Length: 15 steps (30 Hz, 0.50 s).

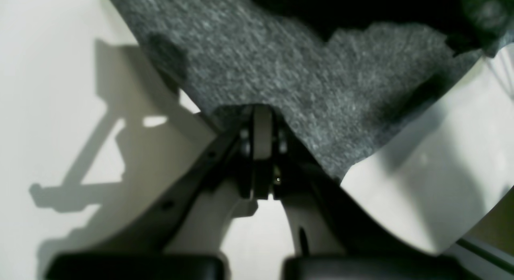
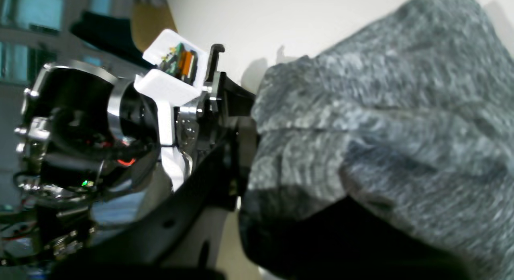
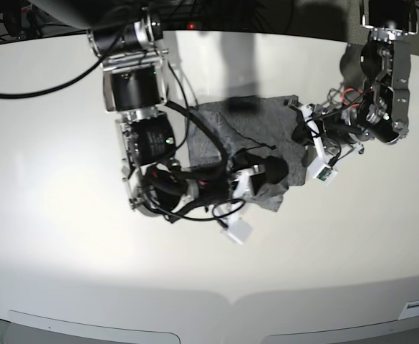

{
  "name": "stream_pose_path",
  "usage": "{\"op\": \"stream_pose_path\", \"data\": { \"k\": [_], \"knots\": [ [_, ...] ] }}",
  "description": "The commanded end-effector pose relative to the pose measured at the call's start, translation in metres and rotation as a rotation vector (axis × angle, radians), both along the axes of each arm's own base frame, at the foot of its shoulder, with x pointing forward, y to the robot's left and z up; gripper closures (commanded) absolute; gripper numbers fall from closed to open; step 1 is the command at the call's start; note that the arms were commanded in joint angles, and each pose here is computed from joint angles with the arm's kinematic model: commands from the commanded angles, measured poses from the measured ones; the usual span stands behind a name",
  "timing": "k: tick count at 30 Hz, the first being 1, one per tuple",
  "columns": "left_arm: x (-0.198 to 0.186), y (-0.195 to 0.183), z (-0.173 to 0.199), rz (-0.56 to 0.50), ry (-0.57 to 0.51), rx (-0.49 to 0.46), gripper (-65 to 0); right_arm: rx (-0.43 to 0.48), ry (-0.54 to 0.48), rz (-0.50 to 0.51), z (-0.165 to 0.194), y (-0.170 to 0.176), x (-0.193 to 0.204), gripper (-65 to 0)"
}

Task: Fold the T-shirt properly
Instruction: 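Grasp the other end with the right gripper and fold it over the stack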

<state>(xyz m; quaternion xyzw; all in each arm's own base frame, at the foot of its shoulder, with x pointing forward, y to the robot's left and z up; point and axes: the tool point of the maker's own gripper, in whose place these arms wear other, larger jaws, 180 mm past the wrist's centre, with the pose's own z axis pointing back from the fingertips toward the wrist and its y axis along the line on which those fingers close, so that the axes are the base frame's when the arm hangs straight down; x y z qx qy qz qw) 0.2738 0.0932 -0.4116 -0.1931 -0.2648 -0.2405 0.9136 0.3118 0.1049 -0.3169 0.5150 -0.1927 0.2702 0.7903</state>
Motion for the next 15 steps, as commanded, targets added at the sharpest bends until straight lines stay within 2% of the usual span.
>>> {"op": "stream_pose_path", "data": {
  "k": [1,4,7,9,12,15],
  "knots": [
    [0.007,0.001,0.009,-0.002,-0.031,-0.007,0.0,0.056,-0.056,-0.002,0.025,0.011,0.011,0.0],
    [0.006,0.008,0.004,-0.005,-0.027,0.044,0.0,0.03,-0.061,0.003,0.02,0.011,0.01,0.0],
    [0.007,0.023,0.0,-0.007,-0.035,0.134,0.0,0.028,-0.063,0.011,0.02,0.013,0.009,-17.1],
    [0.009,0.036,0.0,-0.004,-0.045,0.195,0.0,0.032,-0.062,0.011,0.021,0.013,0.008,-22.0],
    [0.018,0.061,0.006,0.066,-0.073,0.298,0.0,0.074,-0.055,0.016,0.028,0.016,0.007,-22.2],
    [0.028,0.081,0.02,0.115,-0.131,0.371,0.0,0.171,-0.042,0.022,0.045,0.021,0.005,-22.2]
  ]
}}
